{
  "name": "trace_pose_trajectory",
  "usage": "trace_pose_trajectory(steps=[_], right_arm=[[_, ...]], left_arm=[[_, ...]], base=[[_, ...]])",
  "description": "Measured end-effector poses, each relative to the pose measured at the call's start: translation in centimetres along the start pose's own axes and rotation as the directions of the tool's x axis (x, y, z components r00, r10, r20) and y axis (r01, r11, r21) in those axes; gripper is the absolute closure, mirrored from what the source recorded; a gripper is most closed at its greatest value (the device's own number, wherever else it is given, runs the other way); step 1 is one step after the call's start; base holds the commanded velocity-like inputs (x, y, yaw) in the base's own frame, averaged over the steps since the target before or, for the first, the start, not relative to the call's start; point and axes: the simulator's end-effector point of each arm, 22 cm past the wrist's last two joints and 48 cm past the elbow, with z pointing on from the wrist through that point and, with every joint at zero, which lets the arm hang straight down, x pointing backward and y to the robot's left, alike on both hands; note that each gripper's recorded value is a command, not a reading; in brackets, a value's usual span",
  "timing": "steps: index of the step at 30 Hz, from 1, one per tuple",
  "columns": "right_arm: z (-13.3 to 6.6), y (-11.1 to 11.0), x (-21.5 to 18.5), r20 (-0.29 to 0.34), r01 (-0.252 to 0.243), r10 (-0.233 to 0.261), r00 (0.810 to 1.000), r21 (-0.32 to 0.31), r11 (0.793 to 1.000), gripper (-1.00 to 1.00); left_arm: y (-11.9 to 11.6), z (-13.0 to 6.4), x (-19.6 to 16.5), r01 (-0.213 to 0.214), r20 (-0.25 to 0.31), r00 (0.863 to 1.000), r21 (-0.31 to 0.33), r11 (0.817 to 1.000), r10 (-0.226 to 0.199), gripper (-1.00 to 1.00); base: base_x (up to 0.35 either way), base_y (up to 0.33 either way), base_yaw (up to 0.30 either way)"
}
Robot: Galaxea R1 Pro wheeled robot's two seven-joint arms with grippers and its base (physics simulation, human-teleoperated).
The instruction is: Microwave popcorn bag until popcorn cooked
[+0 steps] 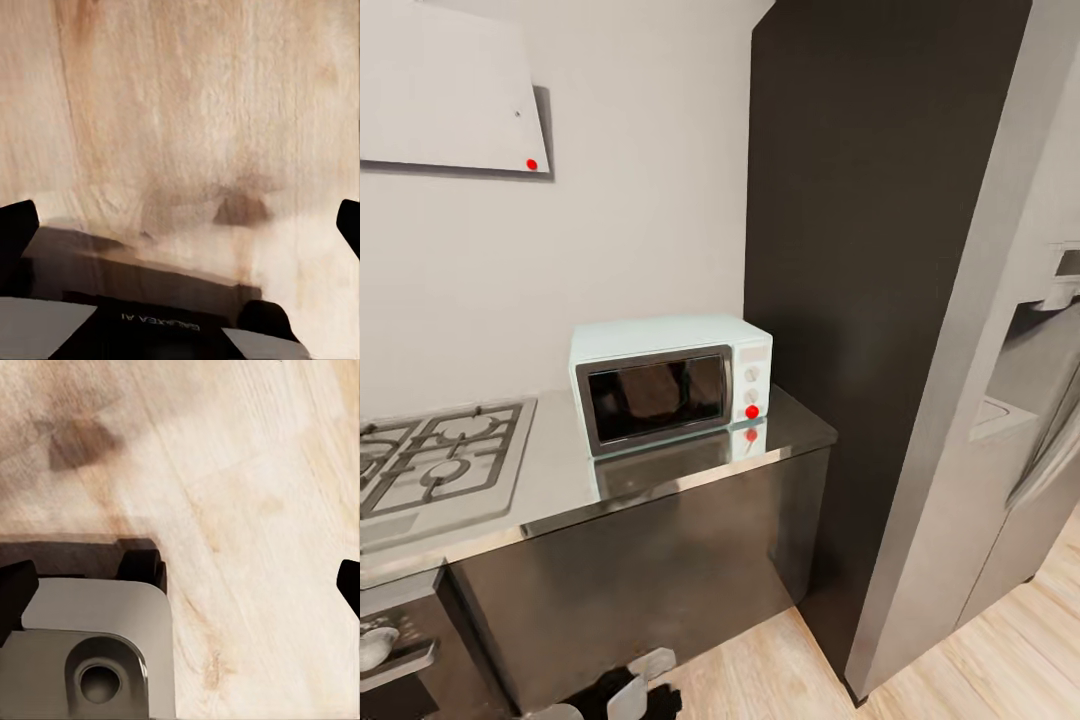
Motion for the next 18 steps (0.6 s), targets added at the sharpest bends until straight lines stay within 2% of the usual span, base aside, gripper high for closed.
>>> trace_pose_trajectory(steps=[1,3,5,6,7,9,11,14,18], right_arm=[[0.0,-0.3,0.0,0.0,0.002,-0.002,1.0,0.016,1.0,-1.0],[0.0,-0.8,-0.1,0.0,0.006,-0.006,1.0,0.042,0.999,-1.0],[0.0,-1.2,-0.1,-0.001,0.018,-0.018,1.0,0.064,0.998,-1.0],[0.0,-1.3,-0.2,-0.002,0.037,-0.037,0.999,0.072,0.997,-1.0],[0.0,-1.4,-0.3,-0.003,0.052,-0.052,0.999,0.076,0.996,-1.0],[0.0,-1.4,-0.3,-0.005,0.07,-0.07,0.998,0.079,0.994,-1.0],[0.3,0.5,-0.8,0.004,0.082,-0.083,0.997,0.057,0.995,-1.0],[0.1,1.7,-2.9,0.05,0.095,-0.097,0.994,0.052,0.994,-1.0],[0.2,2.9,-3.5,0.064,0.101,-0.104,0.993,0.04,0.994,-1.0]], left_arm=[[3.3,1.1,4.2,0.017,-0.038,0.999,-0.046,0.999,-0.018,-1.0],[7.6,1.8,8.0,0.035,-0.06,0.997,-0.107,0.994,-0.041,-1.0],[14.0,1.9,13.6,0.055,-0.108,0.991,-0.195,0.979,-0.077,-1.0],[16.7,1.7,15.3,0.087,-0.115,0.987,-0.23,0.969,-0.115,-1.0],[18.1,1.6,16.8,0.116,-0.124,0.981,-0.249,0.962,-0.15,-1.0],[19.2,1.4,18.5,0.169,-0.133,0.969,-0.268,0.949,-0.21,-1.0],[19.5,1.3,19.0,0.192,-0.133,0.963,-0.273,0.943,-0.235,-1.0],[19.6,1.3,19.1,0.199,-0.133,0.961,-0.273,0.941,-0.242,-1.0],[20.2,1.2,18.9,0.199,-0.129,0.961,-0.282,0.939,-0.243,-1.0]], base=[[0.0,0.0,0.224],[0.0,0.0,0.269],[0.0,0.0,0.294],[0.0,0.0,0.298],[0.0,0.0,0.299],[0.0,0.0,0.3],[0.0,0.0,0.3],[0.0,0.0,0.3],[0.0,0.0,0.3]])
